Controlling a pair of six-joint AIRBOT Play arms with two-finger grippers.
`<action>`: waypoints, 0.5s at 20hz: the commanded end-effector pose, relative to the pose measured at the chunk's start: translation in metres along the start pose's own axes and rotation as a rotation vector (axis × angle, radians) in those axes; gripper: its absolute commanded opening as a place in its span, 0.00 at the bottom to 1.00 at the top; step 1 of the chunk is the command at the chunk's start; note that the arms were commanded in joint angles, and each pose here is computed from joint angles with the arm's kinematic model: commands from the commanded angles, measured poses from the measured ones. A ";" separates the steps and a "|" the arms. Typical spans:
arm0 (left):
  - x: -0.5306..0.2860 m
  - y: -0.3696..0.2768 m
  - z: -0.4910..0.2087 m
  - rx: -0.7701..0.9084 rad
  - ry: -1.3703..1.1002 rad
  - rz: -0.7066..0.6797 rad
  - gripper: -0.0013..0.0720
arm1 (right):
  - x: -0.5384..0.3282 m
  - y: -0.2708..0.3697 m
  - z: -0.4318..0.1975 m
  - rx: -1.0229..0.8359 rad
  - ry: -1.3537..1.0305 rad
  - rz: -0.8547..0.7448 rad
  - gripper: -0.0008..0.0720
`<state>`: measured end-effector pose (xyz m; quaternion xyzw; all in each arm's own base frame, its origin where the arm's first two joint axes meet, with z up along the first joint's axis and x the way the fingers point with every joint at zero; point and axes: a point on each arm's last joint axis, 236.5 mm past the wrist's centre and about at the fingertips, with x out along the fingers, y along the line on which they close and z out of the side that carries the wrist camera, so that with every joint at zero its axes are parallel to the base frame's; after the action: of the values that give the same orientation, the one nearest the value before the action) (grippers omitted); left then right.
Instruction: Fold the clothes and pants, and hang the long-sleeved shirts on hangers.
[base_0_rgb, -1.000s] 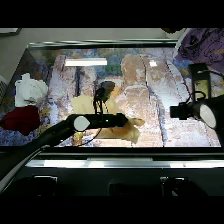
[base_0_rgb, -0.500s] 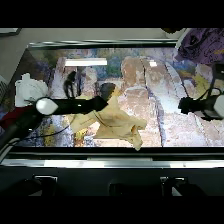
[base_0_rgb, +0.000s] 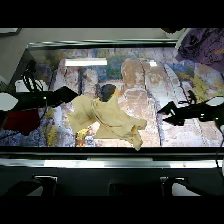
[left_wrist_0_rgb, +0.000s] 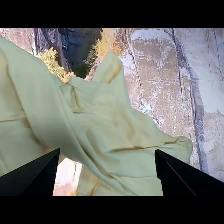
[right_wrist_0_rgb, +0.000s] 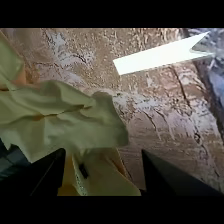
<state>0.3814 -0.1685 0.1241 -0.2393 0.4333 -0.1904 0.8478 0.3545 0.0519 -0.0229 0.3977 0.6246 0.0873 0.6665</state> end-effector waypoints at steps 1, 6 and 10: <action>-0.005 0.008 0.004 -0.006 -0.011 0.018 0.93 | 0.062 -0.001 -0.013 -0.031 0.130 0.039 0.78; -0.009 0.027 0.006 -0.146 -0.015 0.070 0.93 | 0.096 -0.003 -0.018 -0.068 0.148 -0.006 0.75; -0.026 0.076 -0.016 -0.233 0.091 0.209 0.94 | 0.102 -0.005 -0.012 -0.067 0.125 -0.016 0.55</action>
<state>0.3797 -0.1237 0.1085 -0.2822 0.4674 -0.1073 0.8309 0.3588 0.1135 -0.0942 0.3685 0.6665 0.1311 0.6346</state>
